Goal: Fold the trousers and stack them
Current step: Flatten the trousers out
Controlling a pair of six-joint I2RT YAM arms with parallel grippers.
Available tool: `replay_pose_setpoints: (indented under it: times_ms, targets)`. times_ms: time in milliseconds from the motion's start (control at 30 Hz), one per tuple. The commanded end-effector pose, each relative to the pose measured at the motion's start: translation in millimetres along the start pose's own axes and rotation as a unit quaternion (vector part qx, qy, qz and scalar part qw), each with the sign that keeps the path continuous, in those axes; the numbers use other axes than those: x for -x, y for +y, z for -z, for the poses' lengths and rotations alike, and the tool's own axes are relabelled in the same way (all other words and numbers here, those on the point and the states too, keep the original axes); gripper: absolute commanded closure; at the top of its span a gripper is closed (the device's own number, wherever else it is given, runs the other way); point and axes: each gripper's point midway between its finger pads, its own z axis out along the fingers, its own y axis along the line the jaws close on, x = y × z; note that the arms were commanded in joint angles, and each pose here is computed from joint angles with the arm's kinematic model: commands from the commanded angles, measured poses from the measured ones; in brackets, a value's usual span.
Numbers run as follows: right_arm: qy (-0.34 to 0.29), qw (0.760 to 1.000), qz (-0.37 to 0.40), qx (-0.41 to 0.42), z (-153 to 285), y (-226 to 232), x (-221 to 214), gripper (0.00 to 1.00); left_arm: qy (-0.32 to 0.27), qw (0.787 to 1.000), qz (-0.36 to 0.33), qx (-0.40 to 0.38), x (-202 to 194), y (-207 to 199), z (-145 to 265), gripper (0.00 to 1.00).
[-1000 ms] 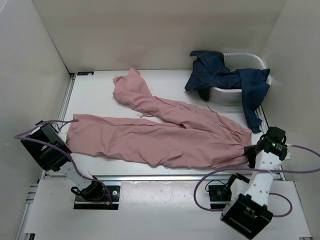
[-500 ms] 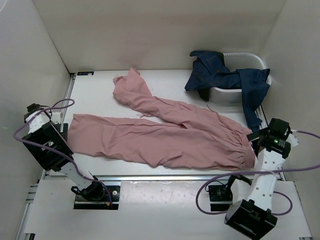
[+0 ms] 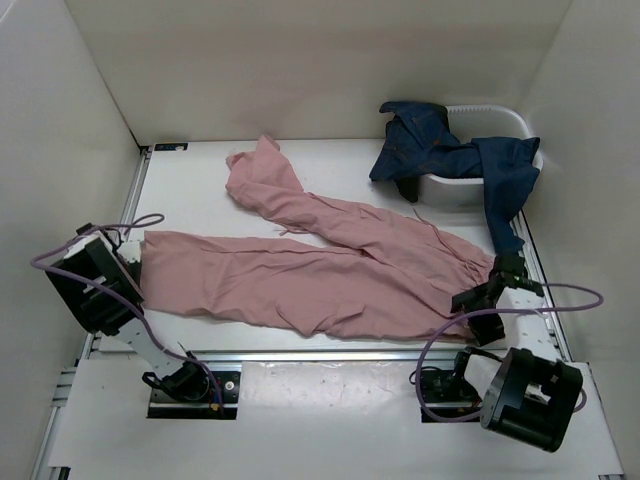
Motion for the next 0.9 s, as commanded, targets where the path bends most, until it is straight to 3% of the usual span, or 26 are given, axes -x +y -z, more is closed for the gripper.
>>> replay_pose_setpoints:
  times_ms: [0, 133, 267, 300, 400, 467, 567, 633, 700, 767, 867]
  targets:
    - [0.001, 0.996, -0.090, 0.005, -7.8, -3.0, -0.6, 0.17, 0.033, 0.999, -0.013, 0.005, -34.4, -2.1, -20.7, 0.86]
    - [0.020, 0.988, -0.149, -0.036, -11.0, -30.2, -3.3, 0.19, 0.044, 0.995, -0.040, 0.079, -67.3, 29.7, -4.9, 0.86]
    - [-0.025, 0.982, -0.175, -0.067, -2.6, -51.3, 8.6, 0.19, 0.063, 0.990, -0.048, 0.115, -84.3, 51.0, 7.0, 0.86]
    - [-0.025, 0.982, -0.175, -0.067, -1.4, -52.1, 7.4, 0.19, 0.060, 0.990, -0.052, 0.118, -81.8, 53.5, 8.9, 0.69]
    - [-0.045, 0.986, -0.155, -0.050, 8.4, -45.4, 20.1, 0.19, 0.016, 0.993, -0.040, 0.112, -57.7, 58.2, 27.1, 0.32]
    - [-0.052, 0.989, -0.136, -0.035, 17.2, -37.4, 29.8, 0.19, -0.029, 0.995, -0.034, 0.088, -28.5, 60.7, 57.0, 0.23]
    - [-0.098, 0.992, -0.078, 0.007, 45.1, -15.0, 59.2, 0.19, -0.119, 0.991, -0.040, 0.040, 28.9, 45.9, 103.1, 0.22]
    - [-0.139, 0.989, -0.050, 0.006, 69.2, -4.9, 83.8, 0.18, -0.184, 0.981, -0.059, 0.011, 74.6, 19.7, 135.2, 0.20]
    - [-0.143, 0.989, -0.035, 0.003, 78.1, 3.3, 92.3, 0.17, -0.205, 0.976, -0.060, -0.048, 99.3, -18.8, 143.1, 0.19]
    - [-0.159, 0.986, -0.015, 0.041, 90.3, 27.0, 107.9, 0.17, -0.229, 0.960, -0.113, -0.119, 134.2, -81.8, 146.4, 0.10]
    - [-0.153, 0.985, 0.033, 0.073, 88.6, 67.9, 119.2, 0.16, -0.253, 0.941, -0.170, -0.144, 189.8, -145.9, 139.9, 0.00]
